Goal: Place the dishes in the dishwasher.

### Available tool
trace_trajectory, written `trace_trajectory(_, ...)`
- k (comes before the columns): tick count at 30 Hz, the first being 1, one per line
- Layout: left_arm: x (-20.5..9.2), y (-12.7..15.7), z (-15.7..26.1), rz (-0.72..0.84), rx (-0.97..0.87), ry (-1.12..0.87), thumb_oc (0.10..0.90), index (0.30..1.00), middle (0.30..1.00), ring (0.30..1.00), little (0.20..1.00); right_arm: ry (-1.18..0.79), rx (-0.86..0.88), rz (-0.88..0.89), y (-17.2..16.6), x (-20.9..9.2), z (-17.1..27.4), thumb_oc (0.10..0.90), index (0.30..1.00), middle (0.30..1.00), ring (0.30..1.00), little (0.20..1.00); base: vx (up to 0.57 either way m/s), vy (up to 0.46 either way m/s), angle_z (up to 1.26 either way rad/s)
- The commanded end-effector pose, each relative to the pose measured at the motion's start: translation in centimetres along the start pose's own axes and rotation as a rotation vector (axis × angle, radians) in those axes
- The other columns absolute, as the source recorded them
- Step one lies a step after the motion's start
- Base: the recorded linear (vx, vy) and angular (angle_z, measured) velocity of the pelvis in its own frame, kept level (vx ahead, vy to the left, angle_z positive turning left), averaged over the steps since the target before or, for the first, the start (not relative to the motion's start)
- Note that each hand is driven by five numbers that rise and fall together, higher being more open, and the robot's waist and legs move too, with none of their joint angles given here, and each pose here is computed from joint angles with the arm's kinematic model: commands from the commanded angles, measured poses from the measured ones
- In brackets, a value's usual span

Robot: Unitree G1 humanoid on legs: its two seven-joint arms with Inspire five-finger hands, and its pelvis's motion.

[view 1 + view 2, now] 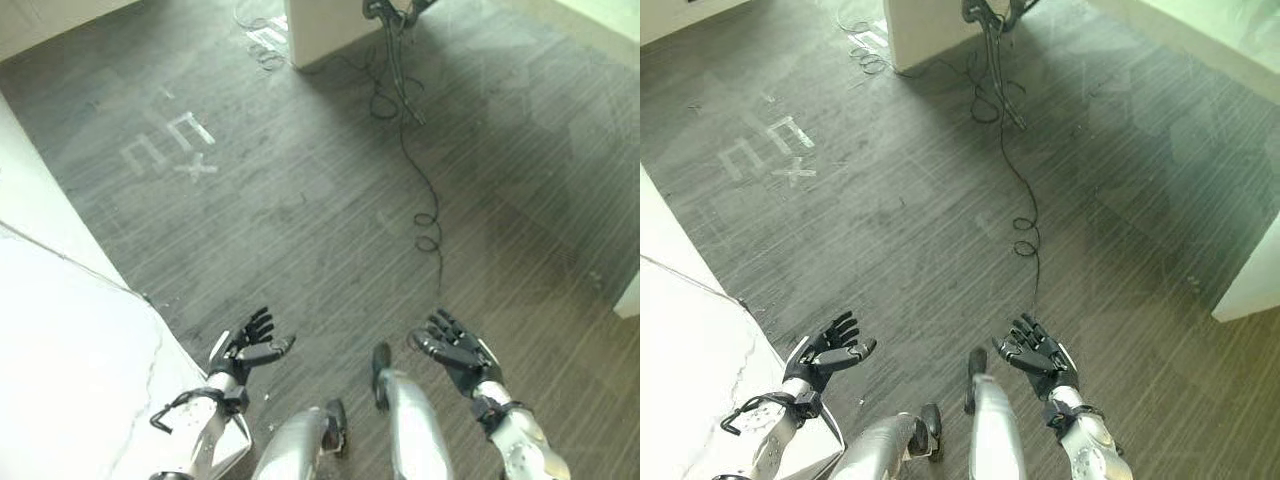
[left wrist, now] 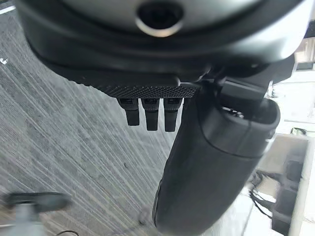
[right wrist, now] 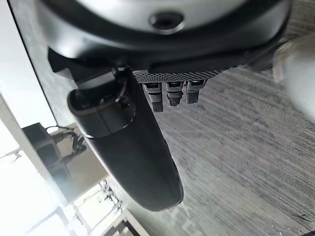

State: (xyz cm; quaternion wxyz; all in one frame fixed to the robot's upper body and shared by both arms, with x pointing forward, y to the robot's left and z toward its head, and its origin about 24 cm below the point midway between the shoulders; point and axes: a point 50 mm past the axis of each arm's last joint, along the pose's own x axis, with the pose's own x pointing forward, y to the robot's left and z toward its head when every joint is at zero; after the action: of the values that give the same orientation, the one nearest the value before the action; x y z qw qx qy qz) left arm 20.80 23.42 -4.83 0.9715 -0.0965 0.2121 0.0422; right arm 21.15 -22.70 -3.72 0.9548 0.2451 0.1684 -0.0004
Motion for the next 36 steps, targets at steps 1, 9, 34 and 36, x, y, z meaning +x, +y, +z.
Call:
trace_trajectory(1, -1.3, -0.2, 2.6, -0.036, 0.038, -0.205, 0.8, 0.9, 0.9, 0.9, 0.9, -0.136, -0.117, 0.199, 2.5, 0.6, 3.6, 0.8, 0.9, 0.9, 0.9, 0.9, 0.72, -0.263, -0.04)
trace_trajectory(9, -1.8, -0.5, 2.3, -0.069, -0.053, -0.203, 0.8, 0.9, 0.9, 0.9, 0.9, -0.175, -0.226, 0.207, 3.0, 1.4, 5.9, 0.8, 0.9, 0.9, 0.9, 0.9, 0.41, -0.199, 0.18)
trace_trajectory(34, -1.3, 0.7, 3.3, -0.071, 0.113, -0.189, 0.8, 0.9, 0.9, 0.9, 0.9, -0.174, -0.111, 0.135, 4.1, 1.9, 2.7, 0.8, 0.9, 0.9, 0.9, 0.9, 0.38, 0.197, -0.22)
trace_trajectory(36, -1.2, 1.0, 3.4, -0.061, 0.112, -0.188, 0.8, 0.9, 0.9, 0.9, 0.9, -0.182, -0.106, 0.138, 3.3, 1.9, 3.4, 0.8, 0.9, 0.9, 0.9, 0.9, 0.33, -0.157, 0.24)
